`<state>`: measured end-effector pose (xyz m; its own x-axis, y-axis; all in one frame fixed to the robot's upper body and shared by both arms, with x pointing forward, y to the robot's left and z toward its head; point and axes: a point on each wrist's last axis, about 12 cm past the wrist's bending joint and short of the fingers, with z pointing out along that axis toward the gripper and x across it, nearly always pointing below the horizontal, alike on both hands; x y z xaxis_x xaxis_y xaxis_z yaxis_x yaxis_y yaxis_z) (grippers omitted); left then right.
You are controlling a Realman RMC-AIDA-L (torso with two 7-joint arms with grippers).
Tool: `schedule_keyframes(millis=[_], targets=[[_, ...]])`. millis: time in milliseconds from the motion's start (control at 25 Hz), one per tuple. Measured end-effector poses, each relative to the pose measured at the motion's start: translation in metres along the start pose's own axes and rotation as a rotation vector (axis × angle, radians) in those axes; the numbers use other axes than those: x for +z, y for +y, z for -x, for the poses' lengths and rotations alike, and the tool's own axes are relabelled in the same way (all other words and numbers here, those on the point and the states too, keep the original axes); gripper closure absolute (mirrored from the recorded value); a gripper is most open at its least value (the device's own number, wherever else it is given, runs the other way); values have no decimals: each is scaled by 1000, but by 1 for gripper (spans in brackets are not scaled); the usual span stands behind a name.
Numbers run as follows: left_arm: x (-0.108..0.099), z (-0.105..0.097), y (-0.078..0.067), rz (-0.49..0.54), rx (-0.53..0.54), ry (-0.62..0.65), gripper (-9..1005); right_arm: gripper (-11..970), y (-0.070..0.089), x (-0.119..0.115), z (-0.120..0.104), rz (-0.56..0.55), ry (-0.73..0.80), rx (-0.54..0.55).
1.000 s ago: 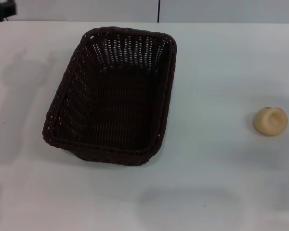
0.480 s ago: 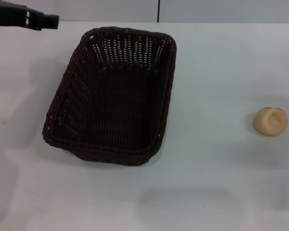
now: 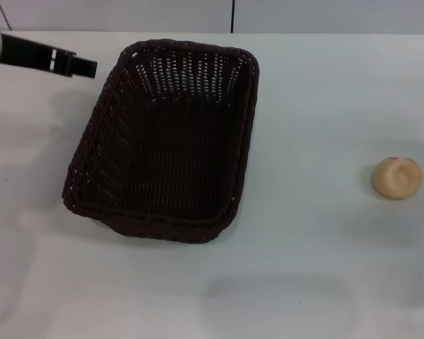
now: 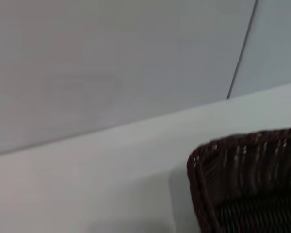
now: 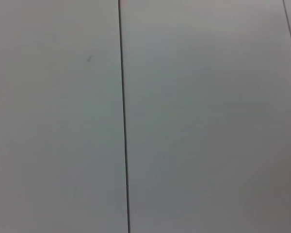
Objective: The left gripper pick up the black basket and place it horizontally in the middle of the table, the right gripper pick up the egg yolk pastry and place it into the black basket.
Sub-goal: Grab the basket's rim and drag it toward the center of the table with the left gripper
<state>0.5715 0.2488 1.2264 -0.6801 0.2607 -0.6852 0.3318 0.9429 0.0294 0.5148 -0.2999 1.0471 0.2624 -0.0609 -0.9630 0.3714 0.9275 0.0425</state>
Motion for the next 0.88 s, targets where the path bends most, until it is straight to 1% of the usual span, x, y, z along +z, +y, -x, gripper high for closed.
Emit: schedule_keyframes(millis=[160,440,680,880], targets=[[8,-7,-2,-9,-21,48,278,131,0,0,0,2,-1,-2],[21,-21,-12,-37,-52,116,280,131,-1,1,0,1,-2,-4],[26,-26,-16,-50,-61,139,283,131,-1,2,0,3,-4,-7],[32,-29,-15,-52,-69,163,284,131,0,2,1,5,-5,-6]])
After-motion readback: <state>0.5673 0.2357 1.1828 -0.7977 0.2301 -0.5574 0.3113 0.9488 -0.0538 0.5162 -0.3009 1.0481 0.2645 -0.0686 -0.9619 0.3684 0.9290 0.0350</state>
